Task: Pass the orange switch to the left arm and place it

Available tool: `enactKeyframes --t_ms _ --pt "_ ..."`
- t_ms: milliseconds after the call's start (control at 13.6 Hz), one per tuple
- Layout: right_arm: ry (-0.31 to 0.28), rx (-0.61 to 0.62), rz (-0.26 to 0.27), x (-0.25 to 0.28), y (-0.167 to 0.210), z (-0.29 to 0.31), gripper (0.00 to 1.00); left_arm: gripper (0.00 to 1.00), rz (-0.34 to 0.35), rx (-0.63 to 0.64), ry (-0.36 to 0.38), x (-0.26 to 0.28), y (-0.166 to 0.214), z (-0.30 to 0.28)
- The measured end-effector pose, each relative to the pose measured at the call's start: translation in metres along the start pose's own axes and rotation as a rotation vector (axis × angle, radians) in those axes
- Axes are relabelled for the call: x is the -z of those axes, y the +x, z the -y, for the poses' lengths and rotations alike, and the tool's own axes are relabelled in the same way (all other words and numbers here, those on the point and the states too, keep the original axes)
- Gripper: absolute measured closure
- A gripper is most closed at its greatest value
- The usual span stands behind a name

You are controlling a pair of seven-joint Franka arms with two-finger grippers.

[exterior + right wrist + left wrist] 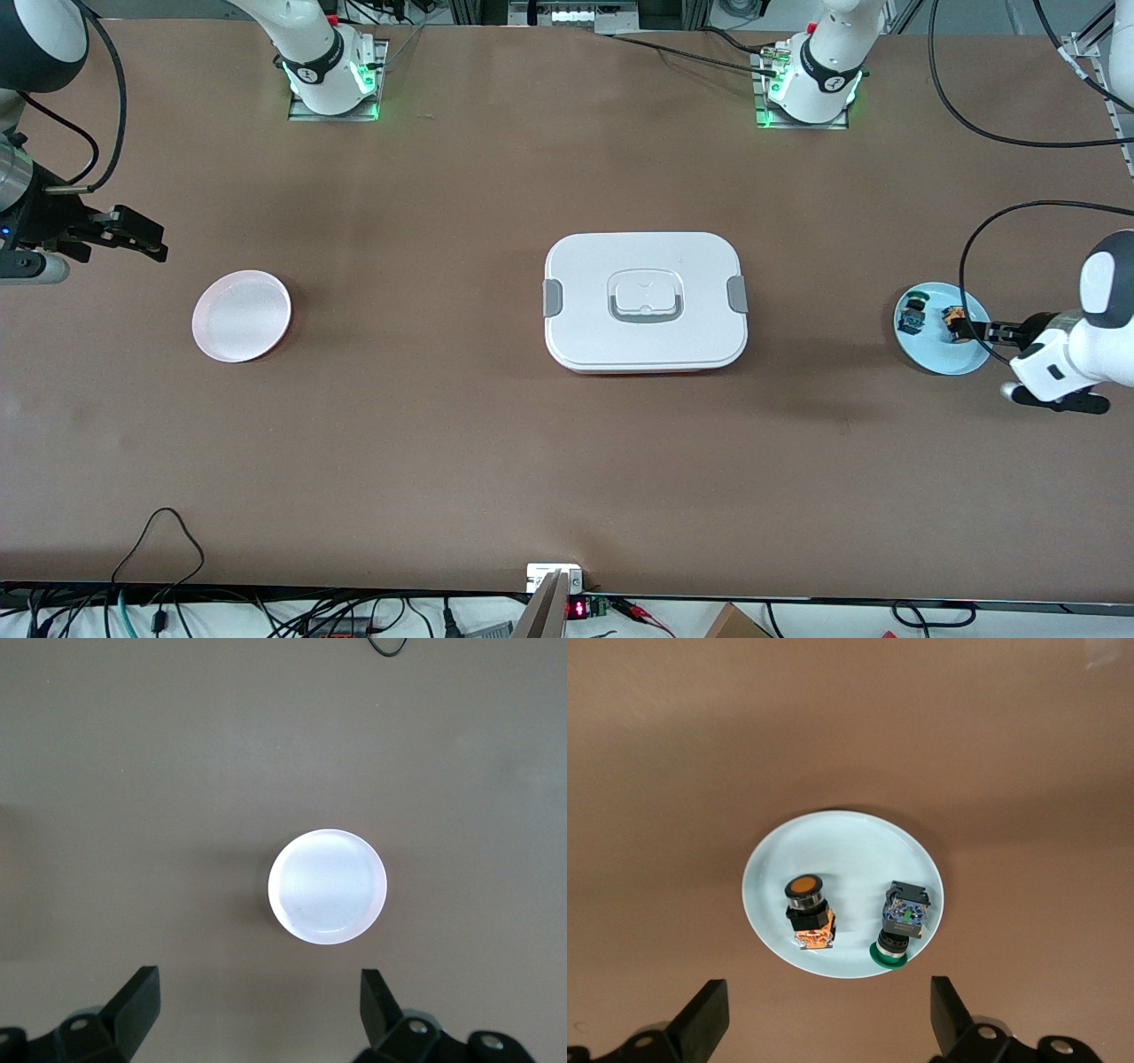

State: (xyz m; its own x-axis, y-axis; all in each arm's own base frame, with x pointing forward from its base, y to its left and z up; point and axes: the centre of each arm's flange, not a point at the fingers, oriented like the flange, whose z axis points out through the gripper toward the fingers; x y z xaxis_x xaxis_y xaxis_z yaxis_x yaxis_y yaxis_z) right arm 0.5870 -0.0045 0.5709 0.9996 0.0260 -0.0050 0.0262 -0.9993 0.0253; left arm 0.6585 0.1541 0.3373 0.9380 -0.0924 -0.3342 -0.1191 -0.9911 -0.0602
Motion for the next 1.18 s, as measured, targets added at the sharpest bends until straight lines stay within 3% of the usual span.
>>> enactKeyframes --t_ms 221,441,883,1177 --pt "0.002 0.005 0.001 0.001 0.000 0.003 0.00 0.00 -0.026 -0.033 -0.011 0.037 -0.005 -0.007" --pt "0.003 0.006 0.009 0.001 -0.001 0.004 0.00 0.00 -0.062 -0.006 -0.125 0.085 -0.025 -0.021" --pt "0.003 0.005 0.008 0.002 -0.001 0.003 0.00 0.00 -0.070 0.069 -0.099 0.174 -0.097 -0.038" --pt "0.003 0.004 -0.003 0.008 -0.001 0.002 0.00 0.00 -0.078 0.074 -0.088 0.185 -0.106 -0.041"
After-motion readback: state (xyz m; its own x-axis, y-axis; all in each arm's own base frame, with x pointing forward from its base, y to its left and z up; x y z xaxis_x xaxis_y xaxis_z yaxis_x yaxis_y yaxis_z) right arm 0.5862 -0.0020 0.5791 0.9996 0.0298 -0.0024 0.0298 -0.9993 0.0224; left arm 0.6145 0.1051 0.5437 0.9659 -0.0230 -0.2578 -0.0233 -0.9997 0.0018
